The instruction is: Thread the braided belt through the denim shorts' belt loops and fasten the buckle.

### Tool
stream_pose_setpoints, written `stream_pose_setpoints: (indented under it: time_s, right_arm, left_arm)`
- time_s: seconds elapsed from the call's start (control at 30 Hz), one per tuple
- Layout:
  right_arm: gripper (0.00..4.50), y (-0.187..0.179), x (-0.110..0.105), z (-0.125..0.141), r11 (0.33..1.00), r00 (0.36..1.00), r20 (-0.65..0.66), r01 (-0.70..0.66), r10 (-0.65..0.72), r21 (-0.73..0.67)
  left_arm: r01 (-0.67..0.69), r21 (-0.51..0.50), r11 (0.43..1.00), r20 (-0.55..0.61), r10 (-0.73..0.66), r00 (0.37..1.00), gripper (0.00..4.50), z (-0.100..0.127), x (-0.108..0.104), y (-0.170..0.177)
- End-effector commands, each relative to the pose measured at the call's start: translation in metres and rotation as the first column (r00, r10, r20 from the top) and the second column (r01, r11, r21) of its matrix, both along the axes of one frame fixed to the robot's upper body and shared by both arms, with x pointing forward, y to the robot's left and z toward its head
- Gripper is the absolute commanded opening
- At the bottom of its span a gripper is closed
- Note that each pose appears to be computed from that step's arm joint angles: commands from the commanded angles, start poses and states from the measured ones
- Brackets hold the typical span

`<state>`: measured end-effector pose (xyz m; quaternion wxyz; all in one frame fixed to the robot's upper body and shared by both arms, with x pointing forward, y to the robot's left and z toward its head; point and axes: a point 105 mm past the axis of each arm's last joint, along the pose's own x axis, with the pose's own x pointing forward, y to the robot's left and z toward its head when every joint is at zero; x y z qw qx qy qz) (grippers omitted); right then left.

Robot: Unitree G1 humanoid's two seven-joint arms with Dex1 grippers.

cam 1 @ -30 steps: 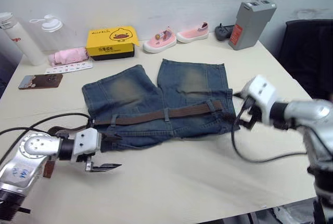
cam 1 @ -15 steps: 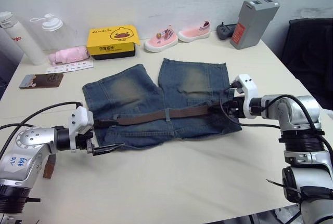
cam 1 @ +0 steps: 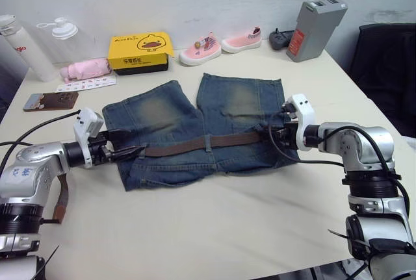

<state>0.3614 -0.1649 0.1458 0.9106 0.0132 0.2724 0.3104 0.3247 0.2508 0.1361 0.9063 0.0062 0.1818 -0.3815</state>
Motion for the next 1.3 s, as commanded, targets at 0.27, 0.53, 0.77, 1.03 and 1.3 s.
stream_pose_setpoints:
  time_s: [0.27,0.53,0.77,1.03,1.3]
  right_arm:
    - [0.32,0.010,-0.017,0.018,1.000,0.995,0.095,-0.017,0.017,-0.002]
    - [0.32,0.005,-0.021,0.020,1.000,0.995,0.103,0.015,-0.014,-0.009]
    - [0.32,0.000,-0.020,0.021,0.999,0.993,0.107,0.042,-0.041,-0.010]
    - [0.32,-0.007,-0.007,0.030,0.995,0.982,0.165,0.098,-0.094,-0.013]
    - [0.32,-0.022,0.028,0.071,0.975,0.912,0.347,0.200,-0.221,0.097]
  left_arm:
    - [-0.141,-0.111,0.984,-0.227,0.113,0.967,4.50,-0.032,0.021,0.000]
    - [0.008,-0.089,0.996,-0.208,-0.026,0.978,2.12,-0.036,0.011,-0.019]
    - [0.102,-0.019,0.995,-0.150,-0.104,0.983,0.02,-0.035,0.002,-0.027]
    - [-0.010,-0.082,0.997,-0.033,0.007,0.999,0.02,-0.015,0.036,-0.025]
    - [-0.064,-0.042,0.997,0.156,0.070,0.985,0.02,0.012,0.076,-0.028]
